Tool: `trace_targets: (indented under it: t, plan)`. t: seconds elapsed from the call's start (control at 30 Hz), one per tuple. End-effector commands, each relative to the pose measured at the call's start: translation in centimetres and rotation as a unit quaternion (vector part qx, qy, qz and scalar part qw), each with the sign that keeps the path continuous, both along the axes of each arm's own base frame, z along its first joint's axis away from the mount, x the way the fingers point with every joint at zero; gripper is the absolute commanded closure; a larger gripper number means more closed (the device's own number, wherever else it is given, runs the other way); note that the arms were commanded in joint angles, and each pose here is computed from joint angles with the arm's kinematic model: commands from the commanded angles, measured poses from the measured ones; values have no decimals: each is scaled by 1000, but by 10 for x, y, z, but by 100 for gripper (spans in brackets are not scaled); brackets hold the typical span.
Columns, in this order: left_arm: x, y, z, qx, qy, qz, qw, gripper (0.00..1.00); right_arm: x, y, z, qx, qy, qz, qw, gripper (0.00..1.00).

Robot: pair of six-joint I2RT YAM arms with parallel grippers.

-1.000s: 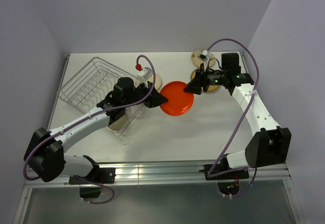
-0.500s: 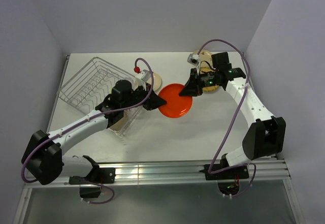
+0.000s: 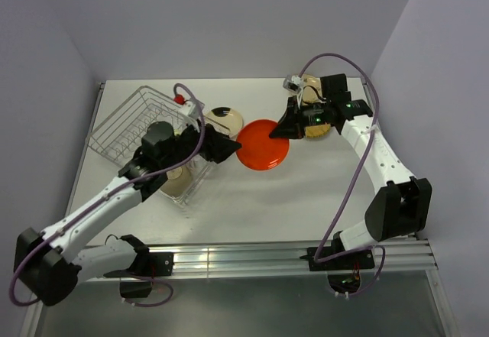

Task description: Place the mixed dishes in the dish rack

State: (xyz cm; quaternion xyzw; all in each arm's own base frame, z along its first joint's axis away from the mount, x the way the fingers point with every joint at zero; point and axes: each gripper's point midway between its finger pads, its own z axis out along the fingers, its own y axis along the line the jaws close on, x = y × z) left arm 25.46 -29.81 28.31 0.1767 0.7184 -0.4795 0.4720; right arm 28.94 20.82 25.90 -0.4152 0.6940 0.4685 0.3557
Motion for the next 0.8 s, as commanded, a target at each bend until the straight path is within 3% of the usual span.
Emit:
trace_targets:
  t: [0.0, 0.13, 0.27, 0.37, 0.57, 0.77]
  plan:
    - [1, 36, 33, 6, -51, 68, 996, 29, 15, 8, 55, 23, -91, -10, 996, 100]
    - [1, 81, 55, 42, -83, 157, 983, 21, 36, 26, 72, 14, -115, -38, 993, 100]
    - [0, 126, 71, 61, -94, 253, 961, 16, 69, 59, 100, -1, -146, -119, 982, 100]
    - [-8, 145, 78, 54, -96, 286, 952, 16, 81, 100, 124, 10, -167, -148, 975, 100]
    - [-21, 172, 83, 24, -104, 331, 938, 14, 136, 162, 153, 25, -207, -294, 933, 100]
    - [-27, 198, 87, 36, -112, 375, 919, 14, 181, 231, 140, 50, -250, -350, 901, 100]
